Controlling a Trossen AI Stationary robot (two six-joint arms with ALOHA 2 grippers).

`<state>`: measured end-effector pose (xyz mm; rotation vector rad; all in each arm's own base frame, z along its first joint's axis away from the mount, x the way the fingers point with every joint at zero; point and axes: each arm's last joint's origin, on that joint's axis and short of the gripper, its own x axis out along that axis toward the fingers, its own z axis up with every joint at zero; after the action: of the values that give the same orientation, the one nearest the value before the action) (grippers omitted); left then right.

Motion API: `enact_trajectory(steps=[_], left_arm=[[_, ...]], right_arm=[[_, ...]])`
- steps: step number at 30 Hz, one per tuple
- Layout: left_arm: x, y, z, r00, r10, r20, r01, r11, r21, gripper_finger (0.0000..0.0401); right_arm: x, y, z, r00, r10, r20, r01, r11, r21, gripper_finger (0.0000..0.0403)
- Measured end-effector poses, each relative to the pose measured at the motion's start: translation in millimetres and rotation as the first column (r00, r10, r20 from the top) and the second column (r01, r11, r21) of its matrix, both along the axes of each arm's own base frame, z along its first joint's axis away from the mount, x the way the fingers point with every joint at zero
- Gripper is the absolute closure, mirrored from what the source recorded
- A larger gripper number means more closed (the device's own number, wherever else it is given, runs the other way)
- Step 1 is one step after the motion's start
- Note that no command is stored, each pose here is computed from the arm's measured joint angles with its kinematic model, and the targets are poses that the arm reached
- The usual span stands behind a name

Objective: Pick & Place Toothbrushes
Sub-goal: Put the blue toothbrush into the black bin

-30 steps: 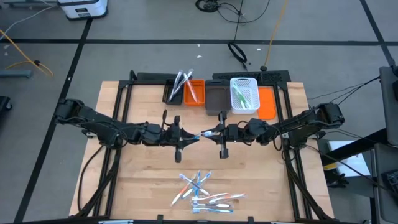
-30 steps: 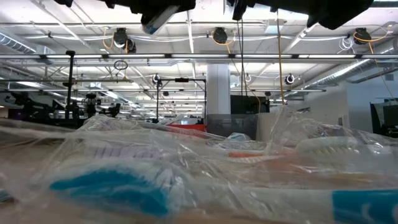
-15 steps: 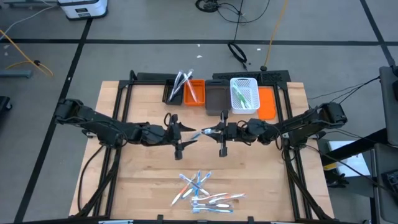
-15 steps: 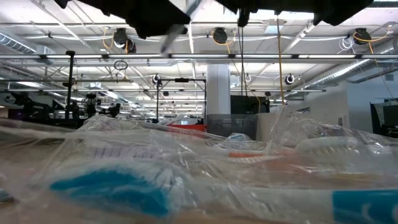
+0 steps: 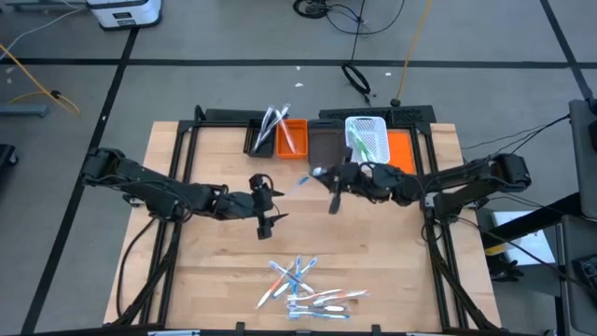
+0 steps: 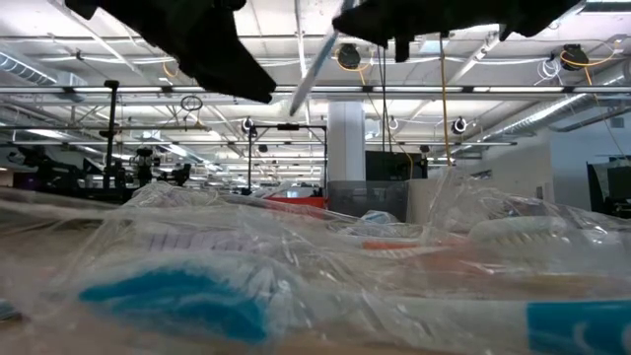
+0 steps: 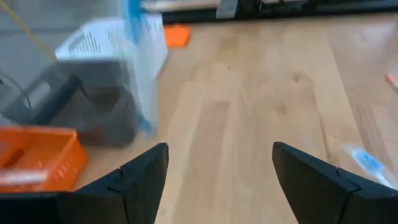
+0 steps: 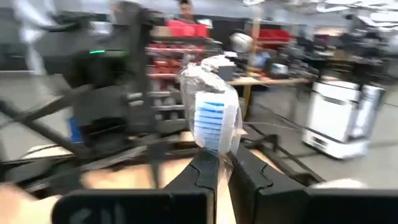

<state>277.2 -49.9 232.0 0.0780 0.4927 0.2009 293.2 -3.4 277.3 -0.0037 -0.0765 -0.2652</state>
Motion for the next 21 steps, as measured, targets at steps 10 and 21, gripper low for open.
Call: enact_trajectory(steps=[10, 21], left_arm=[[-2.6, -1.8, -4.1, 0.999, 0.004, -0.039, -0.006, 0.999, -0.045, 0.0127], [-2.5, -2.3, -4.2, 0.999, -0.013, -0.04, 0.011, 0.998, -0.056, 0.0128]], right_arm=[[-7.0, -47.9, -7.7, 0.975, -0.21, -0.075, 0.217, 0.971, 0.103, 0.0395], [-20.9, -95.9, -19.4, 0.917, -0.365, -0.16, 0.394, 0.892, 0.223, 0.0395]])
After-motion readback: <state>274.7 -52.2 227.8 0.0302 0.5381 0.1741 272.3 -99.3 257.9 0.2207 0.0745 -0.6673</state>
